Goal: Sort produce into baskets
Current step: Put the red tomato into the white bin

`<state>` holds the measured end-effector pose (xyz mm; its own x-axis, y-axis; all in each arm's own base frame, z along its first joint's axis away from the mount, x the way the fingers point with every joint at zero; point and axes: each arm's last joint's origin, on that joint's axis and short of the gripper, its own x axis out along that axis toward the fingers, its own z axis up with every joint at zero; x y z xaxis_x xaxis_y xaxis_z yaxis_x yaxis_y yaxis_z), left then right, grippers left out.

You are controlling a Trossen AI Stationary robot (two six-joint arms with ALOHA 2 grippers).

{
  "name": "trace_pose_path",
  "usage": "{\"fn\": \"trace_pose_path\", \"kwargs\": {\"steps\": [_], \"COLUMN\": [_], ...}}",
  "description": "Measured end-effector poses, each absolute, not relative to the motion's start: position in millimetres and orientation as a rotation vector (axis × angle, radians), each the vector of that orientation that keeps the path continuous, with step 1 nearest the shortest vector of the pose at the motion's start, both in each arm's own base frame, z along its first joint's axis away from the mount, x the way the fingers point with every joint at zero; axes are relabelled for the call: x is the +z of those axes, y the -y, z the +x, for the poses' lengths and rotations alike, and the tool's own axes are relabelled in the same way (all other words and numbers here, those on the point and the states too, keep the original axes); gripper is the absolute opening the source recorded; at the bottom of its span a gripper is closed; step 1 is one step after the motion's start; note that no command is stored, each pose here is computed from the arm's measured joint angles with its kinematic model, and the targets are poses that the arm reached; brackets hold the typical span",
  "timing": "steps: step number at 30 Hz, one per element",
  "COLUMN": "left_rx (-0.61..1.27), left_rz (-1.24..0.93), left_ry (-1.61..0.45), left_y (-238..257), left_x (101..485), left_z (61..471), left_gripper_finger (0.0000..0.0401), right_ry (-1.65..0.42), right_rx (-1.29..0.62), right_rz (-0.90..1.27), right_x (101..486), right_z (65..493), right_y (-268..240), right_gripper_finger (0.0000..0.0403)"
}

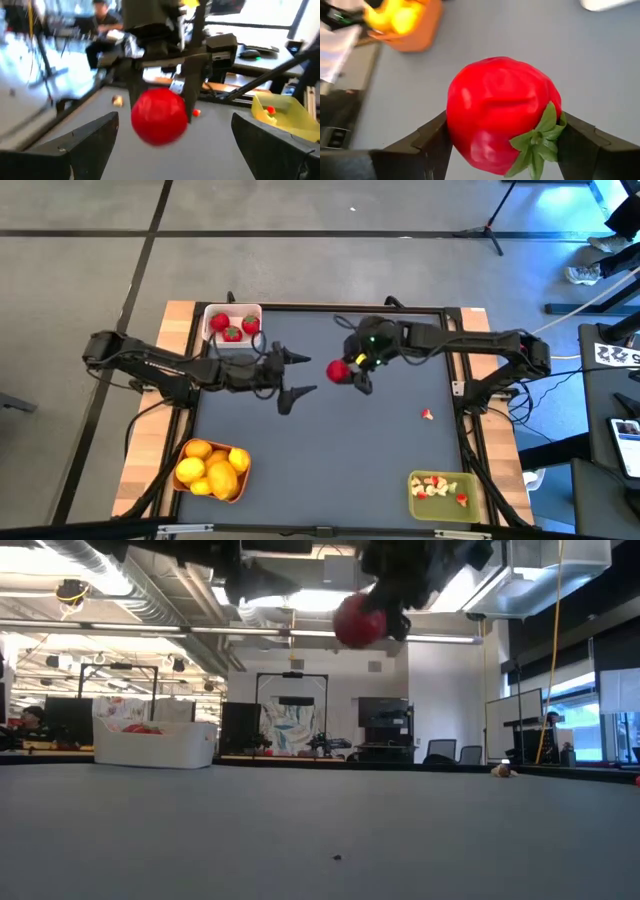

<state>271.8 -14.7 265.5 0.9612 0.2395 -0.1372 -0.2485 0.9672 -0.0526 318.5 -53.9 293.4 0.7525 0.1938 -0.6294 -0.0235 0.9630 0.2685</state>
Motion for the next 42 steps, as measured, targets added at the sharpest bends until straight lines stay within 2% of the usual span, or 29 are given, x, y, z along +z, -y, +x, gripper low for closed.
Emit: {"fn": "trace_pose_path", "kwargs": {"steps": [4,16,20,27,35,42], "left_rx": [0.202,0.209,0.218,0.234,0.26,0.282], "left_rz": [0.022,0.331,0.329,0.297,0.263,0.244], "left_ry": [-0.061,-0.136,-0.145,-0.137,-0.111,-0.116], "left_y": [26.4,48.6,49.8,49.6,48.4,49.9], "left_x": [265.3,256.8,256.3,259.7,263.7,264.9], "left_z": [281.0,313.6,319.8,319.7,319.8,318.1], "left_gripper_finger": [0.0384,0.0384,0.0371,0.0277,0.0277,0.0277], "right_ry": [-0.644,-0.55,-0.552,-0.553,-0.55,-0.583], "right_rx": [0.181,0.286,0.296,0.278,0.285,0.131], "right_rz": [0.298,0.44,0.463,0.481,0.421,0.337], "right_x": [299.5,310.8,311.5,311.0,318.4,343.6], "right_z": [325.3,333.7,334.0,335.5,325.9,281.6], "right_y": [39.7,17.9,12.4,9.6,9.4,18.0], "right_gripper_finger": [0.0273,0.0273,0.0273,0.0298,0.0355,0.0368]}}
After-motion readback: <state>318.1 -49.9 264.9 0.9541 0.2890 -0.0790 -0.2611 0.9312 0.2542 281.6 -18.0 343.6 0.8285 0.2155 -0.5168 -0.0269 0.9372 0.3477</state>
